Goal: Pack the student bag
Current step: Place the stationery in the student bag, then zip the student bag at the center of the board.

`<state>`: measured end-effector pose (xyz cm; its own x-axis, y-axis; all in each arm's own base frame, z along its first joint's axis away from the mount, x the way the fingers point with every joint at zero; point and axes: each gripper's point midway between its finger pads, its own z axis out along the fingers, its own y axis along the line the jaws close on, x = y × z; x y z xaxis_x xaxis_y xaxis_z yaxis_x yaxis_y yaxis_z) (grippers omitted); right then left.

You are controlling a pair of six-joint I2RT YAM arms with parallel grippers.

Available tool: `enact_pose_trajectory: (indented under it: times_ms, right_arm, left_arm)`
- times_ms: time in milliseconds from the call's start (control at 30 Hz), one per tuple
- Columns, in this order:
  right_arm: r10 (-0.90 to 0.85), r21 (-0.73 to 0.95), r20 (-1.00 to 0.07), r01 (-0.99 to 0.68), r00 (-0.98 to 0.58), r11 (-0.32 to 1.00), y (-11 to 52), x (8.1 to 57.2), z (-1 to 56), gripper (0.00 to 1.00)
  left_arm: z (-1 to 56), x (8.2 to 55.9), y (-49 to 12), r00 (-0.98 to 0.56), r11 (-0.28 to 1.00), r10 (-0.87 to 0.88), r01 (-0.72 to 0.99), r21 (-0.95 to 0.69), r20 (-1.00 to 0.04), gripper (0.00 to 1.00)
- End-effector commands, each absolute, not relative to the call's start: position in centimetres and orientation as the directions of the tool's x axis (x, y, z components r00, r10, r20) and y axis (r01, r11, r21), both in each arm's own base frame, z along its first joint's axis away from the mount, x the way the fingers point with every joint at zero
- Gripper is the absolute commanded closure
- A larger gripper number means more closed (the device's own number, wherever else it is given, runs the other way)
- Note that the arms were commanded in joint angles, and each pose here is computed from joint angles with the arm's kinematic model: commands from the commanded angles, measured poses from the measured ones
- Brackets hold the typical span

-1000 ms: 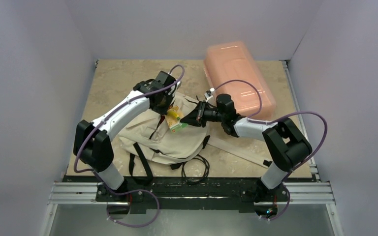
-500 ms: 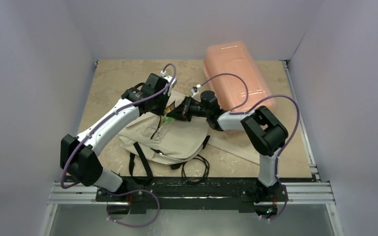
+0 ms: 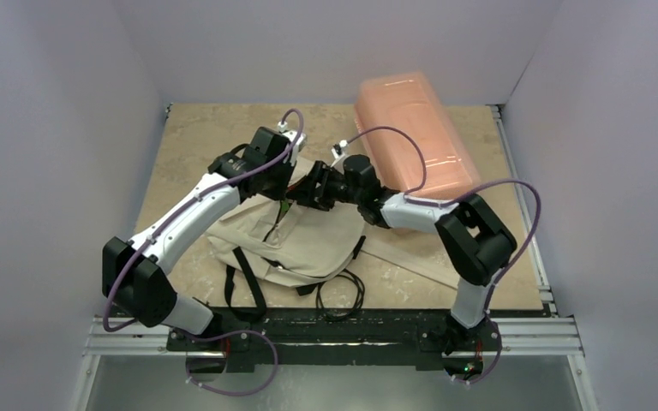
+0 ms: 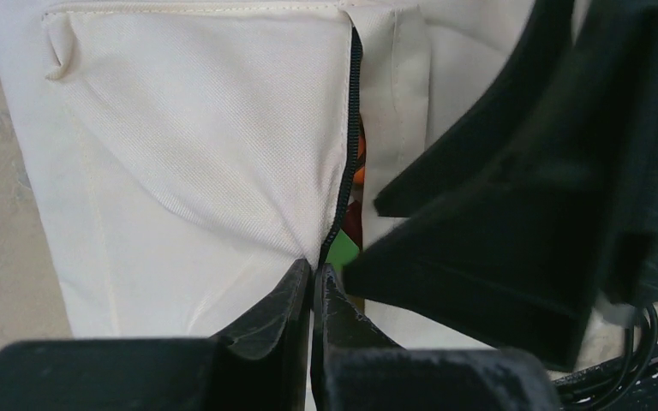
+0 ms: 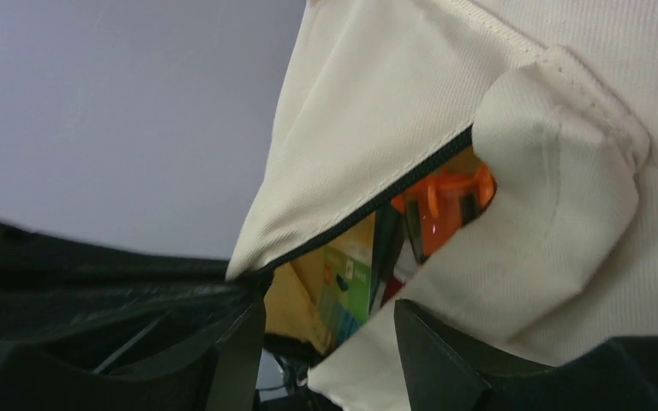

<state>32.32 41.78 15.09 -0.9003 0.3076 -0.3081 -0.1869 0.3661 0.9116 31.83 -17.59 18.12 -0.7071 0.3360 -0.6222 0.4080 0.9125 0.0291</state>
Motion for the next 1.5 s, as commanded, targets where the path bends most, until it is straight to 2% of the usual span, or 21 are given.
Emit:
enact_pose_trajectory:
  times_ms: [0,33,100,167,267,333,367,467,567,667,867,1200,1400,1467]
  right_arm:
    - [0.228,0.819,-0.497,-0.365,-0.837,0.443,39.1,30.1,17.6,0.36]
    - [0.202,0.797,-0.524,-0.392,-0.828,0.46,38.7,29.8,17.9,0.35]
    - [0.137,0.75,-0.57,-0.446,-0.81,0.488,37.7,28.8,18.1,0.34]
    - [0.063,0.66,-0.669,-0.553,-0.74,0.509,37.0,28.3,19.1,0.35]
    - [-0.087,0.414,-0.856,-0.777,-0.51,0.475,36.6,27.5,20.1,0.37]
    - [-0.157,0.161,-0.955,-0.882,-0.252,0.442,37.4,26.4,21.0,0.34]
    - [-0.199,0.017,-0.974,-0.904,-0.112,0.426,38.0,25.8,21.1,0.32]
    - [-0.258,-0.253,-0.95,-0.917,0.176,0.308,40.8,24.5,21.5,0.34]
    - [-0.241,-0.515,-0.843,-0.852,0.482,0.099,43.0,22.6,21.3,0.35]
    - [-0.252,-0.612,-0.755,-0.788,0.606,-0.061,45.3,22.6,20.2,0.37]
    - [-0.352,-0.614,-0.656,-0.743,0.668,-0.267,47.8,23.7,16.3,0.43]
    - [-0.469,-0.553,-0.579,-0.744,0.667,-0.377,47.8,23.9,11.1,0.51]
    - [-0.549,-0.643,-0.461,-0.688,0.698,-0.335,47.7,25.3,10.4,0.76]
    - [-0.554,-0.664,-0.476,-0.692,0.683,-0.284,47.8,25.8,11.4,0.9]
  left_arm:
    - [19.5,31.8,-19.3,-0.704,0.906,0.289,0.42,-0.054,-0.648,1.0]
    - [19.5,31.6,-19.4,-0.715,0.908,0.28,0.415,-0.066,-0.64,0.95]
    - [19.6,31.1,-19.5,-0.734,0.913,0.252,0.396,-0.096,-0.63,0.78]
    - [20.3,30.4,-19.0,-0.752,0.926,0.205,0.356,-0.124,-0.627,0.62]
    - [22.6,28.5,-17.2,-0.752,0.93,0.08,0.293,-0.223,-0.654,0.49]
    - [23.1,27.4,-14.5,-0.748,0.933,-0.032,0.216,-0.288,-0.663,0.33]
    - [23.6,26.8,-13.0,-0.735,0.938,-0.077,0.177,-0.299,-0.674,0.29]
    - [24.4,24.9,-8.0,-0.694,0.965,-0.178,0.017,-0.262,-0.698,0.25]
    - [24.6,23.2,-5.0,-0.641,0.962,-0.258,-0.098,-0.256,-0.723,0.23]
    - [23.7,22.4,-4.2,-0.637,0.954,-0.29,-0.134,-0.267,-0.714,0.22]
    - [21.4,22.3,-5.6,-0.679,0.917,-0.367,-0.151,-0.368,-0.636,0.22]
    - [19.0,23.0,-5.3,-0.703,0.913,-0.381,-0.183,-0.365,-0.601,0.18]
    - [17.3,23.2,-5.5,-0.705,0.889,-0.432,-0.227,-0.398,-0.563,0.18]
    - [16.7,23.3,-5.7,-0.697,0.872,-0.463,-0.248,-0.422,-0.547,0.18]
